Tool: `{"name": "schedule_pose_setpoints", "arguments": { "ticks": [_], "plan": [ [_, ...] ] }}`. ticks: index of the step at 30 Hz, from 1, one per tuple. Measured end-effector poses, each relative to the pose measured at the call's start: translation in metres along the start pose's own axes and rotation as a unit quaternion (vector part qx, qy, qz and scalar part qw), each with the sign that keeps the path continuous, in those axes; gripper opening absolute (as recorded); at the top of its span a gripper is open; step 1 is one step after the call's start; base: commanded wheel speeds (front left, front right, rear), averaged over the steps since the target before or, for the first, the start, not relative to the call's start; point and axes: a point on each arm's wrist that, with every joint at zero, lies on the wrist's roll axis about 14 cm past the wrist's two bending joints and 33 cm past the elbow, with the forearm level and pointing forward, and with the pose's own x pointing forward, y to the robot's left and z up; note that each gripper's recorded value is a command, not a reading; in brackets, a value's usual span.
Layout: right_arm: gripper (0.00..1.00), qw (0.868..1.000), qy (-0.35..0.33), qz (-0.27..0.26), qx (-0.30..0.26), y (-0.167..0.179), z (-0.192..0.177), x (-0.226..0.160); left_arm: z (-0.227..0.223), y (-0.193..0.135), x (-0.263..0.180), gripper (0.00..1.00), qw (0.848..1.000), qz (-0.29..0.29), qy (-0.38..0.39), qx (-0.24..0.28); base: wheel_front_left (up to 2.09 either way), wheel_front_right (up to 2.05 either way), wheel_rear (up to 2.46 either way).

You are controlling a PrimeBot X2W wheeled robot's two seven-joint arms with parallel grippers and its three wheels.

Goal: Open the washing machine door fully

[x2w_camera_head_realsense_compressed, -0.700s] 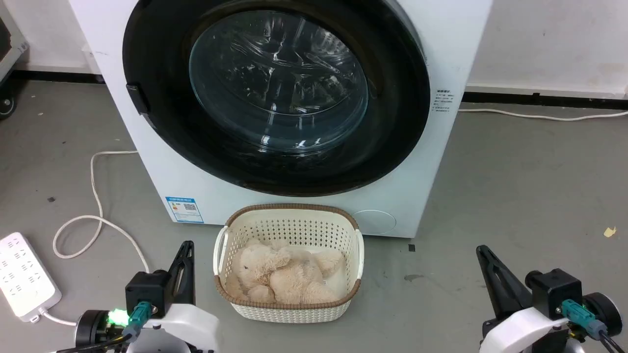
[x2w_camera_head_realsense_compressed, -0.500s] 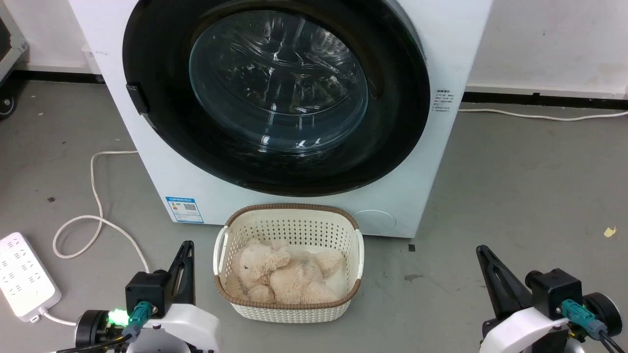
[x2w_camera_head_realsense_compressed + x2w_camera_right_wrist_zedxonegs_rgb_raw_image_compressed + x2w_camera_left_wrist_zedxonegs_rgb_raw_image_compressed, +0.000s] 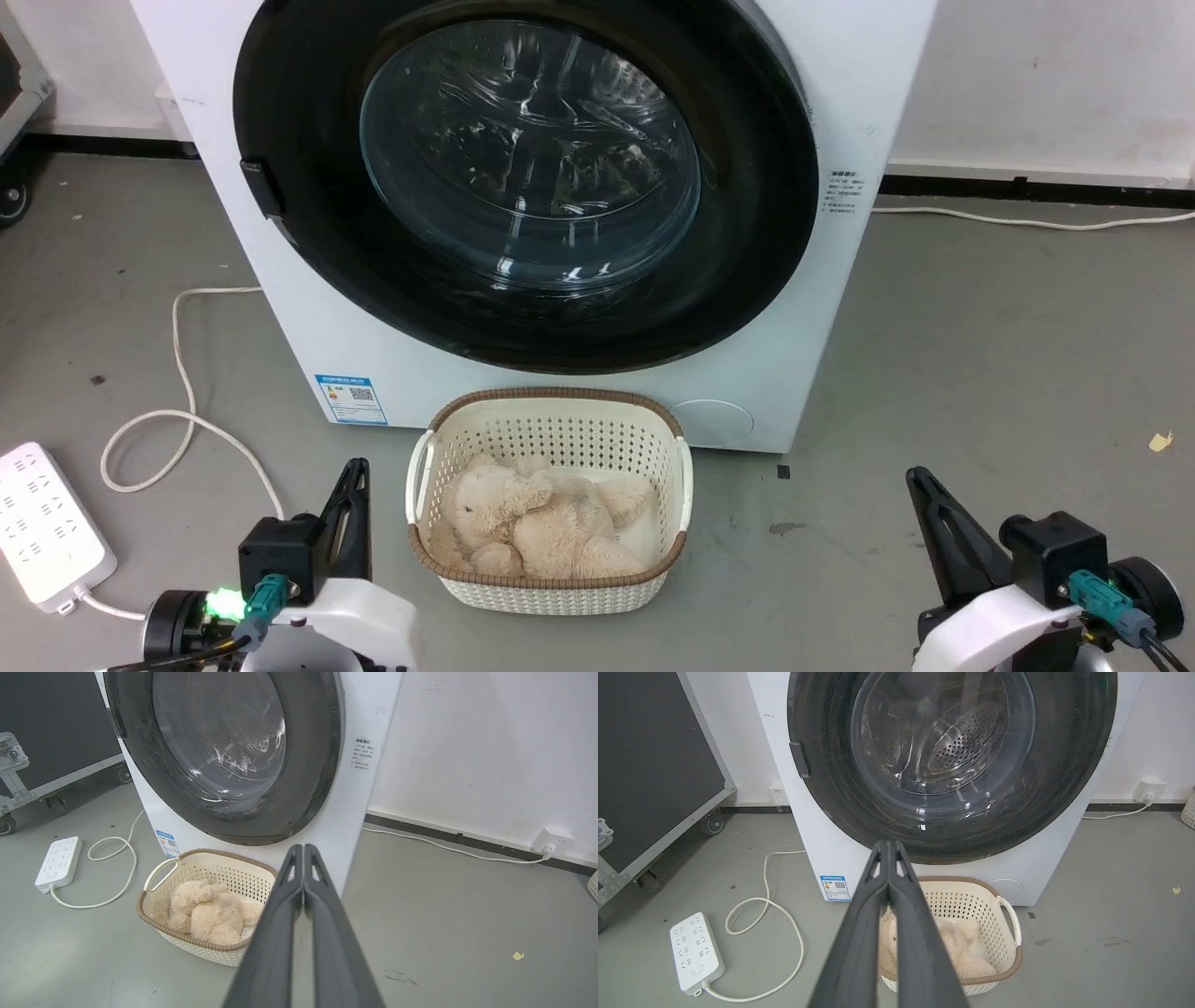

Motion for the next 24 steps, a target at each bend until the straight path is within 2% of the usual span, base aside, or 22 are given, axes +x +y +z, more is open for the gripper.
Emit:
{"name": "schedule_pose_setpoints", "arguments": {
  "ticks": [16, 17, 24],
  "plan": [
    [0.0, 1.0, 0.0, 0.0, 0.0, 0.0001, 0.0, 0.0, 0.0, 0.0001, 0.0, 0.0, 1.0, 0.0, 0.0, 0.0, 0.0, 0.0, 0.0],
    [1.0, 1.0, 0.0, 0.0, 0.0, 0.0001, 0.0, -0.0001, 0.0, 0.0, 0.0, 1.0, 1.0, 0.0, 0.0, 0.0, 0.0, 0.0, 0.0],
    [1.0, 1.0, -0.001, 0.001, 0.0, 0.0005, 0.0001, -0.0001, -0.0002, -0.0006, 0.0, 1.0, 1.0, -0.001, 0.0, 0.0, 0.0, 0.0, 0.0]
  ]
}}
